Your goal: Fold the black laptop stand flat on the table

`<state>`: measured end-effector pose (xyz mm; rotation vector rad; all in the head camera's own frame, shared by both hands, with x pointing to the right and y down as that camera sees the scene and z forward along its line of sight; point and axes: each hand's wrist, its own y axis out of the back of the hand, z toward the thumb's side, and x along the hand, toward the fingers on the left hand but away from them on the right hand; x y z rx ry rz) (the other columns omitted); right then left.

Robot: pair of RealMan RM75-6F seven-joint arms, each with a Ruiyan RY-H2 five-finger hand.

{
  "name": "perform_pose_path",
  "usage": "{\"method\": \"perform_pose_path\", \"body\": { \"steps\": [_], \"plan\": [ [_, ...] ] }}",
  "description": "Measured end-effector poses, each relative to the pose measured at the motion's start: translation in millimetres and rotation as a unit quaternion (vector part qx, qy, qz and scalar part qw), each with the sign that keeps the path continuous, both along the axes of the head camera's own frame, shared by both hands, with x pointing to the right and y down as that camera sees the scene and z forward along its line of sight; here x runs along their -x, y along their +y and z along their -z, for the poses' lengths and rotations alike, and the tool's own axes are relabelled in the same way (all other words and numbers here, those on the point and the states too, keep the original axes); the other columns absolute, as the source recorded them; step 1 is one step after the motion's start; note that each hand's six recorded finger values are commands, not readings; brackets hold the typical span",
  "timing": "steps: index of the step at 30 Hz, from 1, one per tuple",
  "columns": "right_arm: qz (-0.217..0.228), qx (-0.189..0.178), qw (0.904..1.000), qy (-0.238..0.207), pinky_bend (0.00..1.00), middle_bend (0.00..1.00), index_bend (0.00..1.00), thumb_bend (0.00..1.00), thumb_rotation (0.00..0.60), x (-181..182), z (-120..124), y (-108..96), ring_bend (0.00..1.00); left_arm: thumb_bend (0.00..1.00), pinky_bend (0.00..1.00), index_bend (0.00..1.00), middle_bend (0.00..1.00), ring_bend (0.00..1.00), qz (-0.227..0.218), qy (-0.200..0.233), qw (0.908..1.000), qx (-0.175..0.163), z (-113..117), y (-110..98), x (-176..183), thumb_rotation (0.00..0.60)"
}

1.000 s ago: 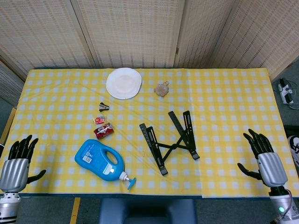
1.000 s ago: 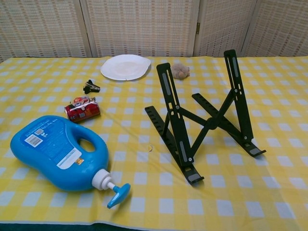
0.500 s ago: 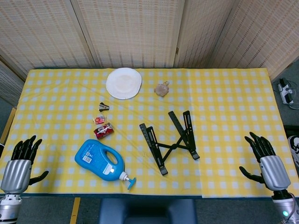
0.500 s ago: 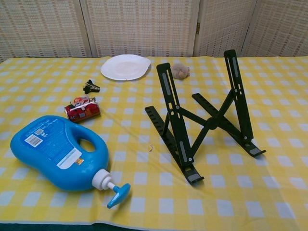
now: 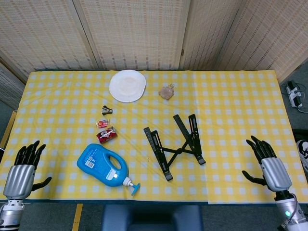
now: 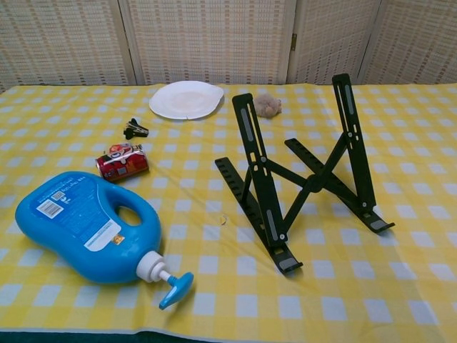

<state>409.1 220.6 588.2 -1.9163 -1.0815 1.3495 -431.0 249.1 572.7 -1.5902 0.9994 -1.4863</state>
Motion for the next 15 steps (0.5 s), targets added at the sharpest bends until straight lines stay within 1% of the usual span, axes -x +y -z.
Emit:
{"method": "perform_pose_path", "body": {
  "steps": [4,8,11,14,15],
  "plan": [
    [0.002,0.031,0.9993,-0.021,0.0,0.0,0.0,0.27,0.6,8.7,-12.0,-6.5,0.01,0.15,0.0,0.06,0.02,0.03,0.001,0.0,1.0,0.003,-1.3,0.7,0.0,0.6],
    [-0.006,0.071,0.9956,-0.062,0.0,0.0,0.0,0.27,0.6,16.6,-22.9,-13.0,0.01,0.15,0.0,0.06,0.02,0.03,0.0,0.0,1.0,0.005,-2.2,1.7,-0.6,0.6],
    [-0.022,0.101,0.989,-0.105,0.0,0.0,0.0,0.27,0.6,22.5,-30.6,-19.2,0.01,0.15,0.0,0.06,0.02,0.03,0.001,0.0,1.0,0.006,-2.0,1.9,-0.7,0.6],
    [-0.04,0.13,0.9786,-0.155,0.0,0.0,0.0,0.27,0.6,29.2,-38.3,-26.0,0.01,0.15,0.0,0.06,0.02,0.03,0.001,-0.001,1.0,0.006,-1.4,2.0,-0.6,0.6],
    [-0.047,0.141,0.9734,-0.174,0.0,0.0,0.0,0.27,0.6,31.9,-41.5,-28.6,0.01,0.15,0.0,0.06,0.02,0.03,0.001,-0.001,1.0,0.006,-1.4,2.0,-0.7,0.6]
  ]
}}
